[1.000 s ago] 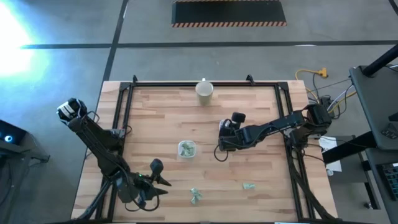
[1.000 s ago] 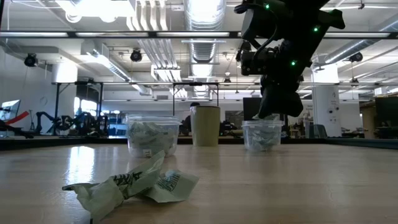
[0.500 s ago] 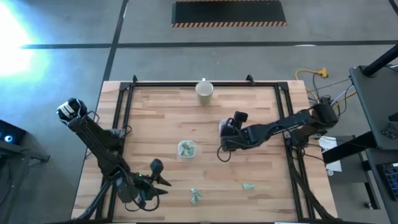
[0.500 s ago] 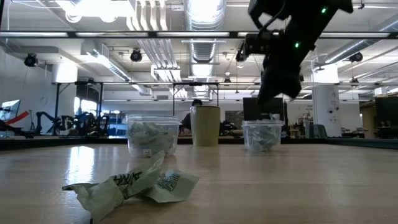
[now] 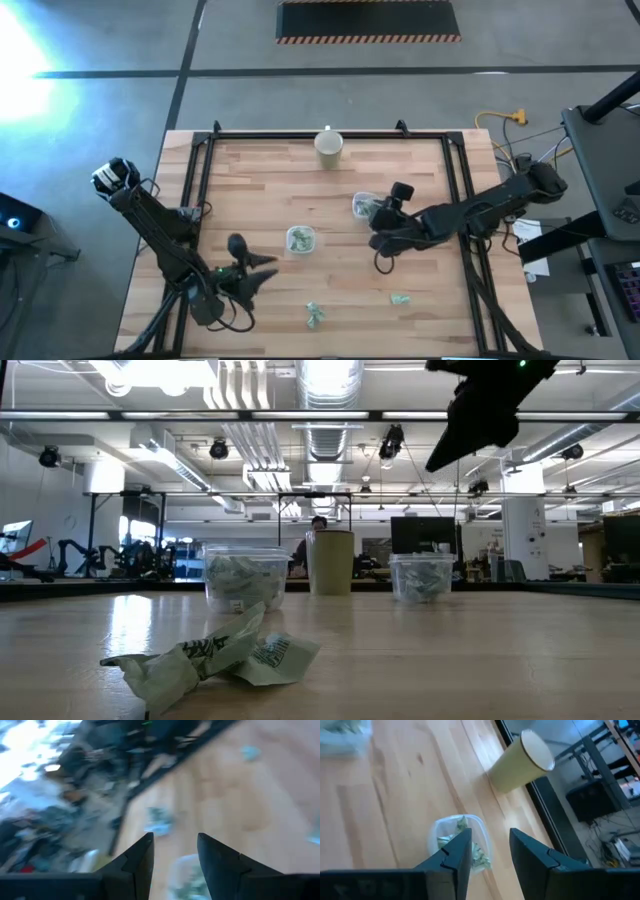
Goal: Pick and place Stevia / Truvia into bins
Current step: Put the top green stevia packet into the left transparent container
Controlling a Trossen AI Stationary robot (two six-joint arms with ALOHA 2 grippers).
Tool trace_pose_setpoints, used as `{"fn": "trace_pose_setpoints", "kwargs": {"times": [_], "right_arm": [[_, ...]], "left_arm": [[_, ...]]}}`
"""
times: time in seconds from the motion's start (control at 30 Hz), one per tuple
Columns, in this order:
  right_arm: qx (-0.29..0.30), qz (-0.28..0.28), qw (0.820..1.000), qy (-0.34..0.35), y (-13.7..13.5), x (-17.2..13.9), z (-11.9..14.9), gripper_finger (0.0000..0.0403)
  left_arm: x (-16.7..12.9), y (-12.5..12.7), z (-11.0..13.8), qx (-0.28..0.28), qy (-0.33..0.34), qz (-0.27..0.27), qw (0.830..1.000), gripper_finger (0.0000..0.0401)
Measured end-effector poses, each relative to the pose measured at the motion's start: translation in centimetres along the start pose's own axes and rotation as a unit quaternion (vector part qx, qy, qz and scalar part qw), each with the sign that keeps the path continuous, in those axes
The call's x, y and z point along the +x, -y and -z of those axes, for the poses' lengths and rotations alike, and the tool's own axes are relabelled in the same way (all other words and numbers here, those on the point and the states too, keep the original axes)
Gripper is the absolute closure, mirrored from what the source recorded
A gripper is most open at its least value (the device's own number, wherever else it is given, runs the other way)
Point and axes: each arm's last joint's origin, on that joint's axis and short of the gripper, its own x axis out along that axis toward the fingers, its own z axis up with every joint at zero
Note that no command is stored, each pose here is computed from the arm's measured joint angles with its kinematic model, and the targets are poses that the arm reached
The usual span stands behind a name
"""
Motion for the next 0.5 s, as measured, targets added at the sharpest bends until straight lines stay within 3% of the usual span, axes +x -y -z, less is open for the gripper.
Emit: {"fn": "trace_pose_setpoints", "kwargs": {"times": [0.2,0.5], "right_arm": [[0.013,-0.03,0.999,0.034,0.0,-2.4,0.0,0.0281],[0.009,-0.093,0.992,0.089,-1.1,-6.4,0.7,0.0284]], "left_arm": [[0.0,-0.5,0.0,-0.005,-0.005,-0.084,0.996,0.0266],[0.1,-0.2,0.1,0.001,-0.008,-0.093,0.996,0.0266]]}}
